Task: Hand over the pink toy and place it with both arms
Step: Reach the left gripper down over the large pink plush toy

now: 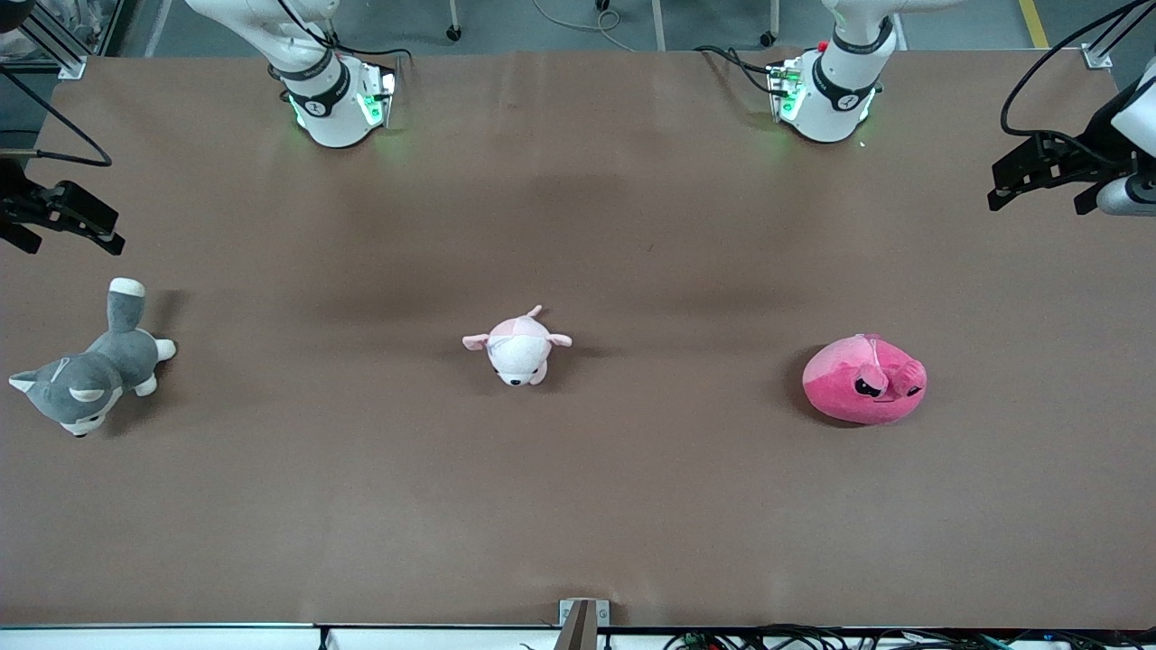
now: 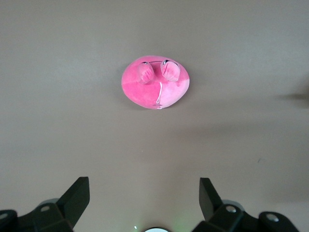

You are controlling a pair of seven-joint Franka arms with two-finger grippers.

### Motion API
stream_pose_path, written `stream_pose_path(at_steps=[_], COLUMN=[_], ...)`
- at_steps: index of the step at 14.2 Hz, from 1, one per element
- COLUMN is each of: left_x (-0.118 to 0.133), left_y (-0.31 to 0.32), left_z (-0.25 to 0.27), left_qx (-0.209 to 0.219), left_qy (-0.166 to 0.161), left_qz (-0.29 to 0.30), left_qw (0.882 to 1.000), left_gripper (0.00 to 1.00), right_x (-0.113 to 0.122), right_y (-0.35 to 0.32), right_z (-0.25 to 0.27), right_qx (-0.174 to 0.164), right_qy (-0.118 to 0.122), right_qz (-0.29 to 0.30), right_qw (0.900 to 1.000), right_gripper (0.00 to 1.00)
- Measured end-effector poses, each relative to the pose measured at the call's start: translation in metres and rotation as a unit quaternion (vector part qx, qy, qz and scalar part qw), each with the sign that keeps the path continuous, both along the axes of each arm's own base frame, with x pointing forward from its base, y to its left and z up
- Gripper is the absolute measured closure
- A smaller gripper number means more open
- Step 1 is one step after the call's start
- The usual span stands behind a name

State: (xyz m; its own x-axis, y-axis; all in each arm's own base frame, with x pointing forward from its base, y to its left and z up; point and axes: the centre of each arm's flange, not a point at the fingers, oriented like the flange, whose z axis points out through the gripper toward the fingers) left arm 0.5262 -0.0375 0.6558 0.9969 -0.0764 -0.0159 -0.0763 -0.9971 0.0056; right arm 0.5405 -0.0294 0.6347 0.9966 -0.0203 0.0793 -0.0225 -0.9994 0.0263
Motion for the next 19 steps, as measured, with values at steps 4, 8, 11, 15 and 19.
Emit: stream_pose_path(at_steps=[4,8,11,15,19], left_x=[0.0,0.014,0.04,0.073,0.087], left_y=[0.001,0.008,0.011,0.011,0.016], left_z=[0.0,-0.019,-0.06,-0.119,-0.173], left_qx=[0.001,0.008,0.02,0.018,0.016], left_qy=[0.0,0.016,0.038,0.039,0.03], left_qz=[0.001,0.005,0.005,0.004,0.025], left_qw=[1.0,1.0,0.999,0.999,0.999], left_gripper=[0.0,0.0,0.0,0.0,0.0], right_x=[0.0,0.0,0.001,-0.001,-0.002], right_y=[0.0,0.0,0.001,0.002,-0.005], right_z=[0.0,0.001,0.009,0.013,0.005], right_qx=[0.0,0.0,0.0,0.0,0.0], right_qy=[0.0,-0.001,-0.012,-0.009,-0.001], right_qz=[0.0,0.0,0.001,0.002,-0.005], right_qw=[1.0,1.0,1.0,1.0,1.0], right_gripper=[0.0,0.0,0.0,0.0,0.0])
